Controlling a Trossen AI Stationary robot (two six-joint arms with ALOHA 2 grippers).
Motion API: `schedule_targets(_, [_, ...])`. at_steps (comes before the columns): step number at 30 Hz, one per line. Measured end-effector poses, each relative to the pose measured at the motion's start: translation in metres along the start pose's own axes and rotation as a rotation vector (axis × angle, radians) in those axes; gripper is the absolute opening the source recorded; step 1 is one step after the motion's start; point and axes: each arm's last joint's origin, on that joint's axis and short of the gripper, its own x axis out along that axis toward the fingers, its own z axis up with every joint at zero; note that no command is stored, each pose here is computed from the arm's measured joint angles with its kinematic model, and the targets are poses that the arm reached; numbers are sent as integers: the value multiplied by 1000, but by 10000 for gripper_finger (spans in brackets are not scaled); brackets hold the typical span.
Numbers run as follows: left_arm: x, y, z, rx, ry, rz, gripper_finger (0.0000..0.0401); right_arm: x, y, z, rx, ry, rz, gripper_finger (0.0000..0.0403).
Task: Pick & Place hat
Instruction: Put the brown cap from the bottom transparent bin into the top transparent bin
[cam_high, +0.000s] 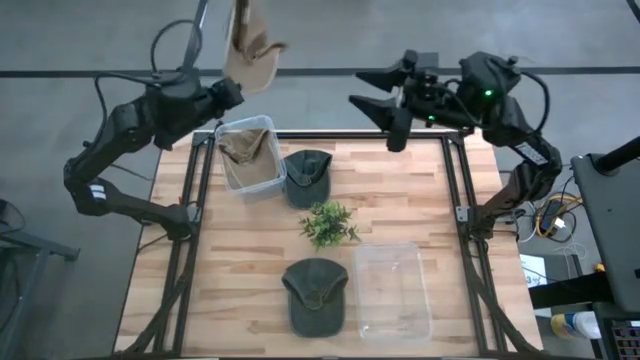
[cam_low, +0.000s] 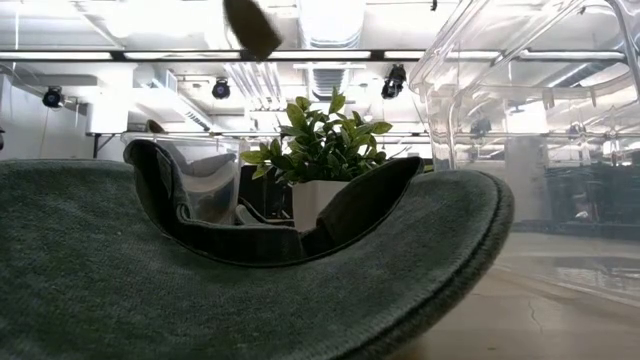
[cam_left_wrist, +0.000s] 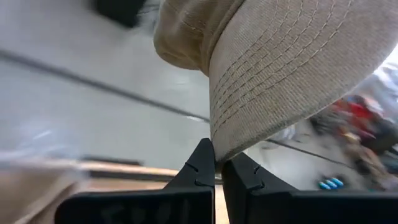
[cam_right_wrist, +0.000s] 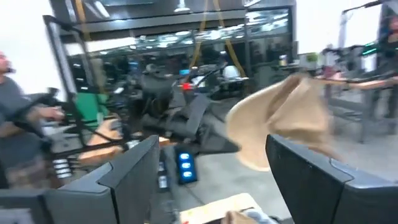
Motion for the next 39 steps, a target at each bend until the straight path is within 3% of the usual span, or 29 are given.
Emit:
schedule_targets(9, [-10,29,-20,-103,113,281,5,-12,-7,3,-99,11,-211,281])
schedule_targets(16, [-6,44,-39,-170,155,425,5,-15,-8,5,-134,9,-215,286])
schedule_targets(23, [16,62,-87,-176,306,525,5,-8,-8,0,-161,29,-216,279])
schedule_targets(28, [24,84,-115,-196,307,617,5,-8,-8,-2,-178,53,-217,276])
schedule_targets(31, [34,92,-134,-234,316,590,5,-8,-8,-3,-194,67,-217,277])
schedule_targets(39, [57,105,-178,-337,510,464,32,-8,-9,-4,-199,79,-218,274])
